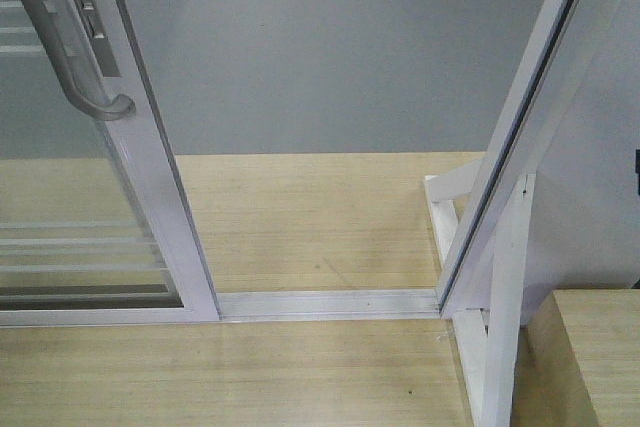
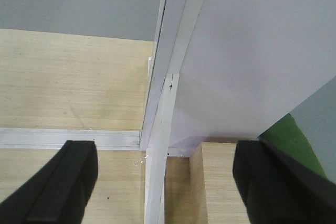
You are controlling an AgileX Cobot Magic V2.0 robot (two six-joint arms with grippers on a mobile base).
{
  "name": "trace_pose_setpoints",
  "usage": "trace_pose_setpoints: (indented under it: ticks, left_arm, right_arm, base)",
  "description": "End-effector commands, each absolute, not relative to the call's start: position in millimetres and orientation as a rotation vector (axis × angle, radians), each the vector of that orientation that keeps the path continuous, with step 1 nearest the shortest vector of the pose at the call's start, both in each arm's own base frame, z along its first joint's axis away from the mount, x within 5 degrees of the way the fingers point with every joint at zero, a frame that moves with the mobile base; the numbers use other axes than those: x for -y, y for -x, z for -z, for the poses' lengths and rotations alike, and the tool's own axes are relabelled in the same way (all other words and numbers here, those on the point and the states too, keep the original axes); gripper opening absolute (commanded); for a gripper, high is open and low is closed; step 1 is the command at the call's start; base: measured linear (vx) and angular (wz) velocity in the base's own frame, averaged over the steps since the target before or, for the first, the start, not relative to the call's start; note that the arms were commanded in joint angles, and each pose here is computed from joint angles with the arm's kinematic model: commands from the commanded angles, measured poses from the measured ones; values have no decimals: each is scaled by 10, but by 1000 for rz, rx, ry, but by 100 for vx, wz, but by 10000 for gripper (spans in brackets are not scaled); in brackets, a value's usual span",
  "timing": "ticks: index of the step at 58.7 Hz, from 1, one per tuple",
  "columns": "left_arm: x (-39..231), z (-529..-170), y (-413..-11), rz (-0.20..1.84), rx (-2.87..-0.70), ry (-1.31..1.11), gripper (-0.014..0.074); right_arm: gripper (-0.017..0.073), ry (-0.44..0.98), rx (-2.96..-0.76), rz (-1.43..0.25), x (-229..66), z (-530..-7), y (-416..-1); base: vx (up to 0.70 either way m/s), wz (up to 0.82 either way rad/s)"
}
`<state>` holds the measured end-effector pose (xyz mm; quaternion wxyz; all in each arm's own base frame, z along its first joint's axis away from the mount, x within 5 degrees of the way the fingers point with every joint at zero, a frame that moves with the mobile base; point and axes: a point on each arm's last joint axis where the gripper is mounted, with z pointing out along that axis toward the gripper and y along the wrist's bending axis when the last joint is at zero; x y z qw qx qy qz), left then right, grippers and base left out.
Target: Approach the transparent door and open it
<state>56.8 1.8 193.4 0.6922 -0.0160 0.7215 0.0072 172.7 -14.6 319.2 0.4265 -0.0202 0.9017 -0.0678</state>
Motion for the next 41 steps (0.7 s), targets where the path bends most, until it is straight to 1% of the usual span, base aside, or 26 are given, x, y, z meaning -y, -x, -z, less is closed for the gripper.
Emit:
trace_pose_setpoints:
  ticks: [1, 29, 34, 41]
  left_arm:
    - [-21, -1966, -563, -10, -1528, 49, -6]
    - [-21, -1966, -563, -13, -1528, 46, -6]
    - [-21, -1966, -563, -13, -1528, 46, -6]
    - [-21, -1966, -563, -13, -1528, 46, -6]
  right_arm:
    - [581, 52, -2149, 181, 152, -3355, -1749]
    - [581, 52, -2149, 182, 153, -3355, -1749]
    - [572, 106, -2145, 266, 188, -3361, -1747]
    - [531, 117, -2134, 278, 187, -3377, -1729]
  base:
    - [0, 0]
    - [0, 0]
    - [0, 0]
    - [0, 0]
